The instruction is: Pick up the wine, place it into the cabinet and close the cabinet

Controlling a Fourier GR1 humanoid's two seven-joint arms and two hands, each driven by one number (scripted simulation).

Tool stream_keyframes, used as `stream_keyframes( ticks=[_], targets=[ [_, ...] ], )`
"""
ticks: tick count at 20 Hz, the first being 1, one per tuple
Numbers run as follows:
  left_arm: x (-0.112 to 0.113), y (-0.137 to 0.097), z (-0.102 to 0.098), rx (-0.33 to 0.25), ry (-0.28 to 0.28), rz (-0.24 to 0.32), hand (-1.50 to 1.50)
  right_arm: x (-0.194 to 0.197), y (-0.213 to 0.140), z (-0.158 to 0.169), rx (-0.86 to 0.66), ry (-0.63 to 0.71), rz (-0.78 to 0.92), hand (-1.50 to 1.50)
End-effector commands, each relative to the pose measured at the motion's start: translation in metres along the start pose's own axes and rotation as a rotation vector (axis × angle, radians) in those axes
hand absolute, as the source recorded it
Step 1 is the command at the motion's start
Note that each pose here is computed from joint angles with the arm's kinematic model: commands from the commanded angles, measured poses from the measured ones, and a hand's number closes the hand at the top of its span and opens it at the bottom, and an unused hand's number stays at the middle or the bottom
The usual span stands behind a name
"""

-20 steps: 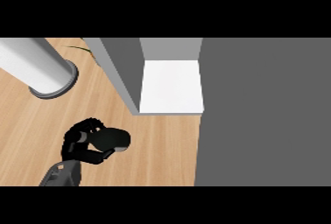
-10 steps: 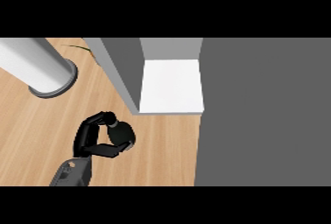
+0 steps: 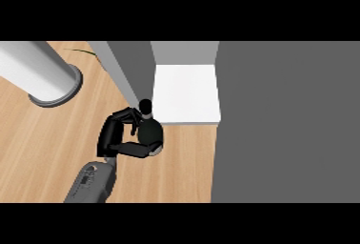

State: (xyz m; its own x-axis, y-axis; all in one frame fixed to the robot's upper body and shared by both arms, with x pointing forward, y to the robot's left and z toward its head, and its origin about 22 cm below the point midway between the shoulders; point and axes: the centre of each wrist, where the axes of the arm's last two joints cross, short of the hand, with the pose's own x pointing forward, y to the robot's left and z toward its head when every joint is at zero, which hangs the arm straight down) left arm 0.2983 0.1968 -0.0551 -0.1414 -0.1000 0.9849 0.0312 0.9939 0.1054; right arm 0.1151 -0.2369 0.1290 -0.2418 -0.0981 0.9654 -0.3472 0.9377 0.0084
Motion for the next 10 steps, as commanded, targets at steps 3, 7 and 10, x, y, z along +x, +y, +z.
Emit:
stream_keyframes(
  ticks=[3, 7, 10],
  targets=[
    [0.032, -0.038, -0.024, -0.036, 0.006, -0.106, 1.50, 0.020, 0.003, 0.005, -0.004, -0.062, -0.043, -1.50],
    [0.039, -0.054, -0.031, -0.036, 0.002, -0.171, 1.50, 0.018, 0.005, 0.008, 0.007, -0.062, -0.030, -1.50],
    [0.042, -0.050, -0.031, -0.031, -0.003, -0.156, 1.50, 0.021, -0.002, 0.007, 0.003, -0.066, -0.038, -1.50]
  ],
)
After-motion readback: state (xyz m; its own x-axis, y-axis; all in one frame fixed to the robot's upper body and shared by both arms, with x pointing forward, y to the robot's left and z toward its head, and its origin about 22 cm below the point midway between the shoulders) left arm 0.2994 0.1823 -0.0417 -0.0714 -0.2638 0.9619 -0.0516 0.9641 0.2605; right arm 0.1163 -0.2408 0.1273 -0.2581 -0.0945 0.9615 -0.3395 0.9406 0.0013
